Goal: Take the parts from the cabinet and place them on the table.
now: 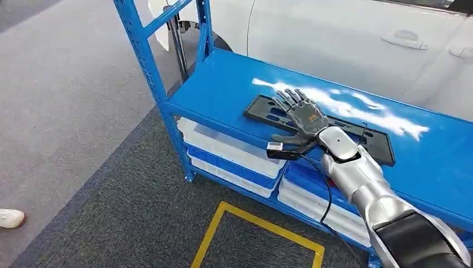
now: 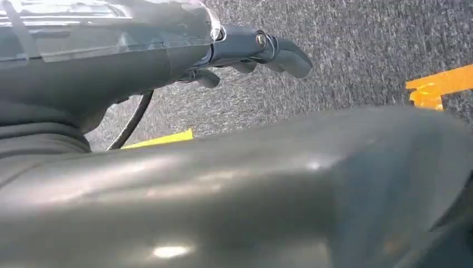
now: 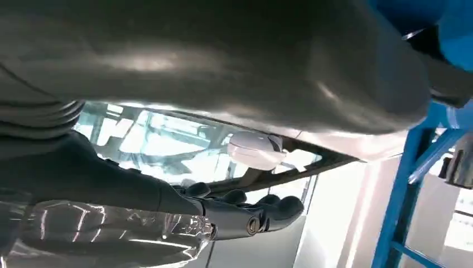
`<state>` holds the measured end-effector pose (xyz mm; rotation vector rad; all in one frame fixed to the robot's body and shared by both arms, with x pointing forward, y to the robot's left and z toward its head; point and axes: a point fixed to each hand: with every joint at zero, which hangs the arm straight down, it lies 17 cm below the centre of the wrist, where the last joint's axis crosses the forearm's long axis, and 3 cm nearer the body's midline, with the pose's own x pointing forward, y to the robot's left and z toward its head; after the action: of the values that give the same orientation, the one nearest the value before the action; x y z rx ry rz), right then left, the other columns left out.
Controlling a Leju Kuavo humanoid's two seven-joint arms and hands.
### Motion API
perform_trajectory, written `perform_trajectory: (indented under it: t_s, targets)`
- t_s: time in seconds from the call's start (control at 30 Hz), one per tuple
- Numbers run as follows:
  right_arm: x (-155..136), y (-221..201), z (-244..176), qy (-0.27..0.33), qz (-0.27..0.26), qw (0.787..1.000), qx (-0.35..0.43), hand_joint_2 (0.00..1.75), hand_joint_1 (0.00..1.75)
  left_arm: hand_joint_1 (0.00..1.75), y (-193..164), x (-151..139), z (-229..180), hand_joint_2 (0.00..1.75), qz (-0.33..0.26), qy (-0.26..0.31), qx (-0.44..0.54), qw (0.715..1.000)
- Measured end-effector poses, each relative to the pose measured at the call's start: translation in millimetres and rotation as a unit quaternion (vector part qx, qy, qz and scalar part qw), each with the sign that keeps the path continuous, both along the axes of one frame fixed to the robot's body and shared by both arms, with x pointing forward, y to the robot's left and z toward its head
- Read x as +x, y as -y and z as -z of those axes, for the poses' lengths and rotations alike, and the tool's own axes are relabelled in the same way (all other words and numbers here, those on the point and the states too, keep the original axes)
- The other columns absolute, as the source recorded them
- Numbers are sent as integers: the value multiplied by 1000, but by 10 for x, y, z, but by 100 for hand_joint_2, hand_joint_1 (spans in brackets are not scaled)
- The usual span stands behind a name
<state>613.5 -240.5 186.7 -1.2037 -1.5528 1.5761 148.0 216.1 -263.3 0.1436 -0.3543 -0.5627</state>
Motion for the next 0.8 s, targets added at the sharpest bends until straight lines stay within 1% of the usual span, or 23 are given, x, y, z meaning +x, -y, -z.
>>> perform_trajectory:
  t_s: [0.4,0.53,0.8]
  targets:
    - [-14,-5,36,-3,0,1000,0,0,0,0,26,36,-12,0,0,4,-8,1000]
    - [-47,3,124,-10,1,1000,0,0,0,0,24,21,-8,0,-2,2,-8,1000]
    - [-24,31,95,-14,6,1000,9,0,0,0,41,24,-10,0,-3,2,-10,1000]
